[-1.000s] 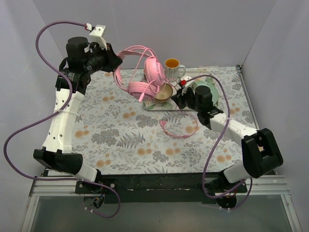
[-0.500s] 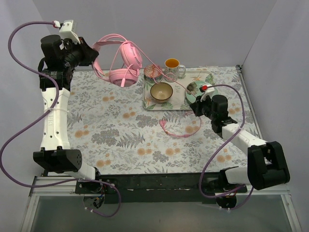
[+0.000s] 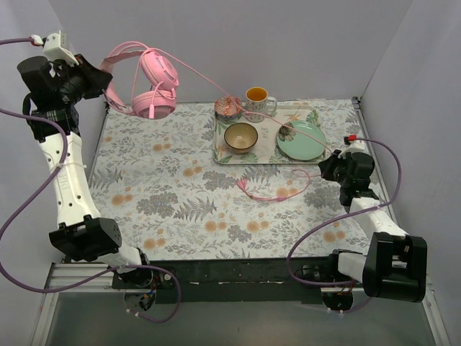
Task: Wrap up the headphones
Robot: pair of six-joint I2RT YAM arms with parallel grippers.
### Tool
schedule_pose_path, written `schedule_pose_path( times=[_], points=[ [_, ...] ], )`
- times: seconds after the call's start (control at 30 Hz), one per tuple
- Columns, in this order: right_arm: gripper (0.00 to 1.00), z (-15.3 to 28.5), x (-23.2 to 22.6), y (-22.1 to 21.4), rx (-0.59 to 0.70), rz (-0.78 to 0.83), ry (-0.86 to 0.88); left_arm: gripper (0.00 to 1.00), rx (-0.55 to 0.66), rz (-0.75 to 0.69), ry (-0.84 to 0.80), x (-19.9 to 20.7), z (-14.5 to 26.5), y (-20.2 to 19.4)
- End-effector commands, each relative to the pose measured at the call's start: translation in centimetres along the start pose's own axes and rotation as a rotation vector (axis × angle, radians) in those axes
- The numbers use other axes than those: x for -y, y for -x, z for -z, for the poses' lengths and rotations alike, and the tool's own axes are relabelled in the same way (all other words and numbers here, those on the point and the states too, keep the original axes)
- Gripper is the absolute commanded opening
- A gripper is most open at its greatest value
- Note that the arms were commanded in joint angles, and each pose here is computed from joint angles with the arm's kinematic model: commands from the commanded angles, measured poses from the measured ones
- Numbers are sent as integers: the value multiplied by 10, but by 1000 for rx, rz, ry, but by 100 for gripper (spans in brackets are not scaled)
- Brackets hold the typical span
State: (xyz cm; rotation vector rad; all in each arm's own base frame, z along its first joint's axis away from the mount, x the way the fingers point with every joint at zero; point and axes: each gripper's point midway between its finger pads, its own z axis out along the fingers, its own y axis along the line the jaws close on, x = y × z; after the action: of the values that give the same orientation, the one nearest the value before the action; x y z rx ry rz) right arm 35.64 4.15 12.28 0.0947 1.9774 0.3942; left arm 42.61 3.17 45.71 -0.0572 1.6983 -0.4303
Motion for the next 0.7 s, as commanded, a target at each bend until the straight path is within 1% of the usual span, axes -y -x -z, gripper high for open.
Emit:
schedule_pose_path(
  times=[0.0, 0.3, 0.43, 0.47, 0.5, 0.63, 0.67],
  points=[
    [1, 11, 20, 3, 30, -92, -52, 0, 114, -4, -69, 24, 27, 41],
    [1, 23, 50, 2, 62, -191, -111, 0, 142, -2, -50, 16, 33, 52],
    [1, 22, 46, -10, 24, -205, -84, 0, 173, 24, -42, 15, 33, 60],
    [1, 22, 45, -17, 5, -212, -78, 0, 171, 42, -56, 16, 32, 60],
    [1, 22, 43, -19, -5, -212, -69, 0, 152, 111, -92, 17, 31, 58],
    [1, 21, 37, -26, -50, -181, -56, 0, 146, 257, -184, 20, 29, 67],
    [1, 21, 35, -29, -78, -167, -55, 0, 158, 259, -194, 25, 31, 73]
  ],
)
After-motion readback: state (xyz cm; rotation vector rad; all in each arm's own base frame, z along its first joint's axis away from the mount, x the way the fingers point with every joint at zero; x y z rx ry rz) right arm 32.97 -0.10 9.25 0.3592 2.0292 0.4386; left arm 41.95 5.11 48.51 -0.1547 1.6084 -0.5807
